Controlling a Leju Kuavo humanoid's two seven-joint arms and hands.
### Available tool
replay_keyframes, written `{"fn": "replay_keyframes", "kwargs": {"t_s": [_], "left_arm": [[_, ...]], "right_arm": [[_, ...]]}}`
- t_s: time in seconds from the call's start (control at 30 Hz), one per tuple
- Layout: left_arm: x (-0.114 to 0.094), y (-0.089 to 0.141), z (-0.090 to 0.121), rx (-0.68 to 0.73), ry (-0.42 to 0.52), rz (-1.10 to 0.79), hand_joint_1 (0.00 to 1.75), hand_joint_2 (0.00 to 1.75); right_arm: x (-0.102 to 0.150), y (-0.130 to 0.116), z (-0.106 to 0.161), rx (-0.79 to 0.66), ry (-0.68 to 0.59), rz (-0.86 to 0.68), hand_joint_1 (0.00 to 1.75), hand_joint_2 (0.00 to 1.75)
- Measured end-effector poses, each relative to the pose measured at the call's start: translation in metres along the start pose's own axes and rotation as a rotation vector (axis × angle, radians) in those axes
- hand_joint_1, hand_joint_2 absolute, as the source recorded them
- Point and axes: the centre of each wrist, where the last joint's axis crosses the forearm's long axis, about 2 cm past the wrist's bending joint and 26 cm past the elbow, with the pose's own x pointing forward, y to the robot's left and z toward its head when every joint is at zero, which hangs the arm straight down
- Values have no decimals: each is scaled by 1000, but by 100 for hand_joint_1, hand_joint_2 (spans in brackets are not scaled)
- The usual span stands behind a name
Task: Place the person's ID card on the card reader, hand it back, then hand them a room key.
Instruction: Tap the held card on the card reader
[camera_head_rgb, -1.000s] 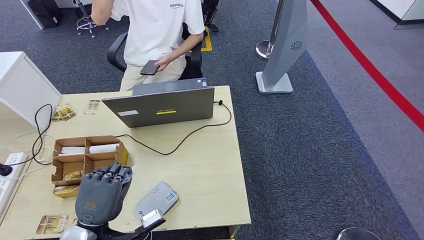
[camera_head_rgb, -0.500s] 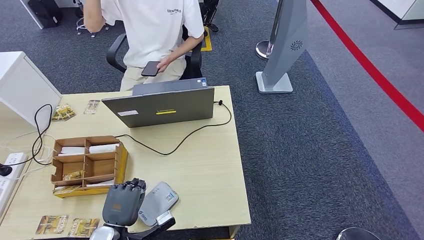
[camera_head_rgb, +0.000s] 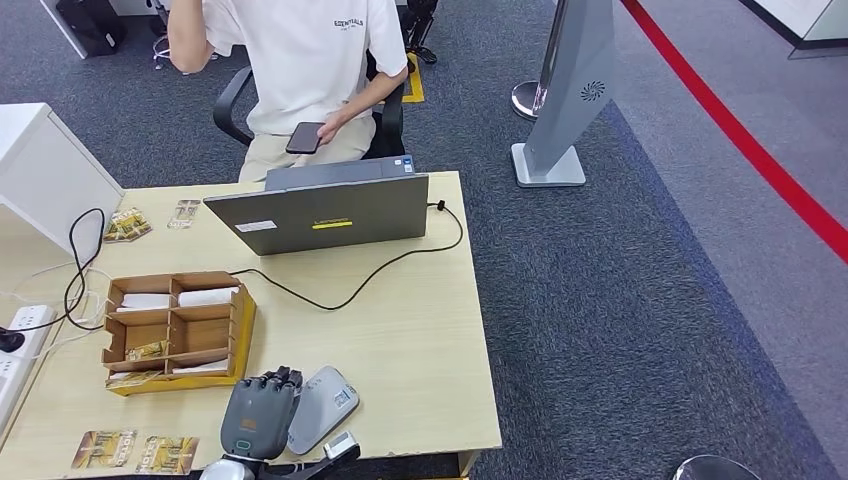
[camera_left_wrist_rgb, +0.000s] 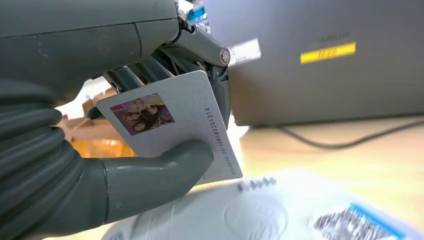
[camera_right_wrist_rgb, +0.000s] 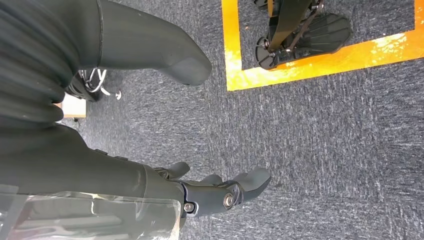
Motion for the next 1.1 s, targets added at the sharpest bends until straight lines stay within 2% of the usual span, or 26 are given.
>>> {"fn": "replay_keyframes", "kwargs": {"t_s": [0.23,0.47,1.1], "left_arm": [[7,22,-12,129,-59,-22,175,175],[8,38,-18,202,-43,-25,175,175],[22,36,-12,191,-79,0,175,175]], "right_arm": [[0,0,0,0,1,4,0,175],[0,1,0,3,1,6,0,175],[1,4,1,7,2,8,0,175]]}}
